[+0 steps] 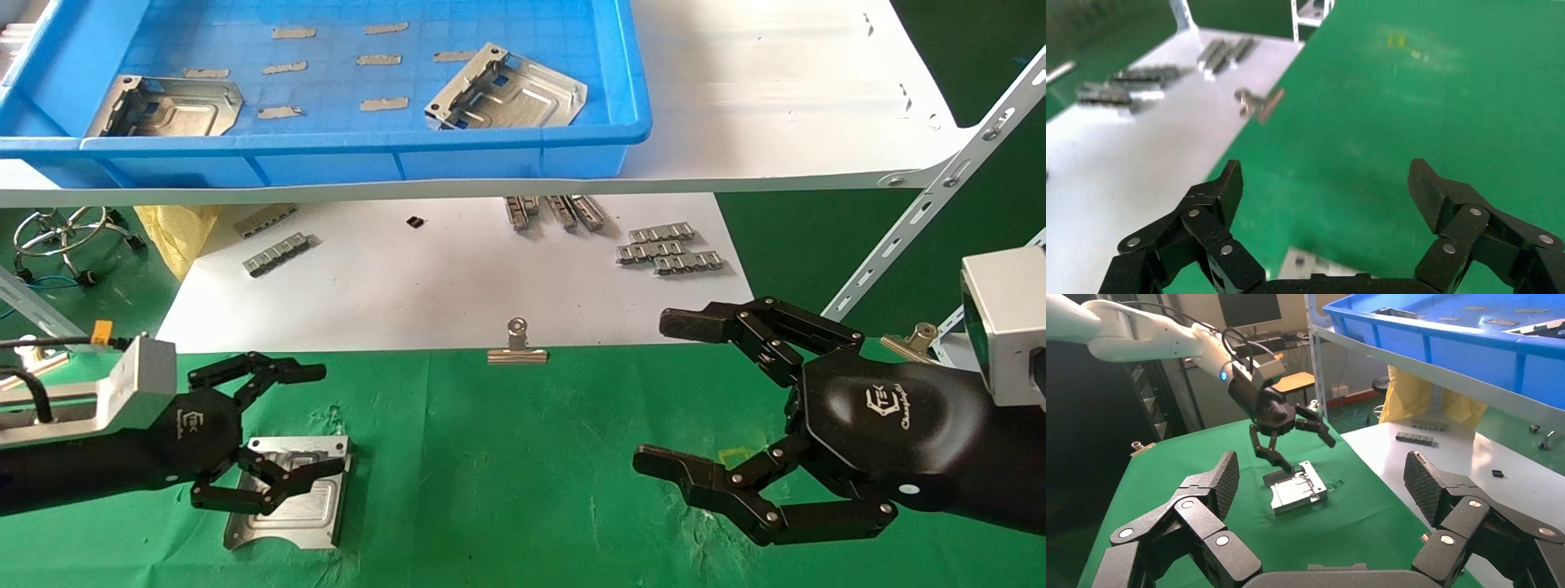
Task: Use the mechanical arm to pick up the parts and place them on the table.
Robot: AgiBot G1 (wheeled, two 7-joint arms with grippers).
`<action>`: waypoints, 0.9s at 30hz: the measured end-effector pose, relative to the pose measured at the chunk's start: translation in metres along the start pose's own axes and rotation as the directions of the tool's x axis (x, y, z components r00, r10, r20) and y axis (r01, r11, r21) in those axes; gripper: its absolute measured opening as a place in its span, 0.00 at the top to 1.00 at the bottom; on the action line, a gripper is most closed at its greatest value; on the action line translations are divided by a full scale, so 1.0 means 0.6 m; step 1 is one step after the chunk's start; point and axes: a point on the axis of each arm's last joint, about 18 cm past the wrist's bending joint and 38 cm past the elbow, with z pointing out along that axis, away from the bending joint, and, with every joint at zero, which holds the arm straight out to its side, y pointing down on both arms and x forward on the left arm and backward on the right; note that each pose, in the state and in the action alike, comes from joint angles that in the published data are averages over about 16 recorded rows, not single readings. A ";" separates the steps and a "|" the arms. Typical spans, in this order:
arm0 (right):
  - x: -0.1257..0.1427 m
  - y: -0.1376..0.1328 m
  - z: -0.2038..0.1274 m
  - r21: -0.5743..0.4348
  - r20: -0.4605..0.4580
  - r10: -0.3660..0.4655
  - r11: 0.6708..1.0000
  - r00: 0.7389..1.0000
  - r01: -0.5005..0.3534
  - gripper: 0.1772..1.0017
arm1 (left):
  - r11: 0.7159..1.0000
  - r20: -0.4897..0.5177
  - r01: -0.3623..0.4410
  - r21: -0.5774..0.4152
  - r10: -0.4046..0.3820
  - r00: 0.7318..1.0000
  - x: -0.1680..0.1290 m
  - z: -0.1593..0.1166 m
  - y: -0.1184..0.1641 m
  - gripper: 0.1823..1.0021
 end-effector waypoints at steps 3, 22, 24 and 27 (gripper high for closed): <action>0.000 0.000 0.000 0.000 0.000 0.000 1.000 1.000 0.000 0.00 | 1.000 -0.008 0.007 0.026 -0.007 1.000 0.004 0.003 -0.012 0.04; 0.000 0.000 0.000 0.000 0.000 0.000 1.000 1.000 0.000 0.00 | 0.985 -0.070 0.046 0.164 -0.035 0.997 0.042 0.010 -0.098 0.00; 0.000 0.000 0.000 0.000 0.000 0.000 1.000 1.000 0.000 0.00 | 0.983 -0.078 0.050 0.176 -0.036 0.996 0.047 0.009 -0.107 0.00; 0.000 0.000 0.000 0.000 0.000 0.000 1.000 1.000 0.000 0.00 | 0.980 -0.090 0.054 0.192 -0.038 0.995 0.055 0.008 -0.122 0.00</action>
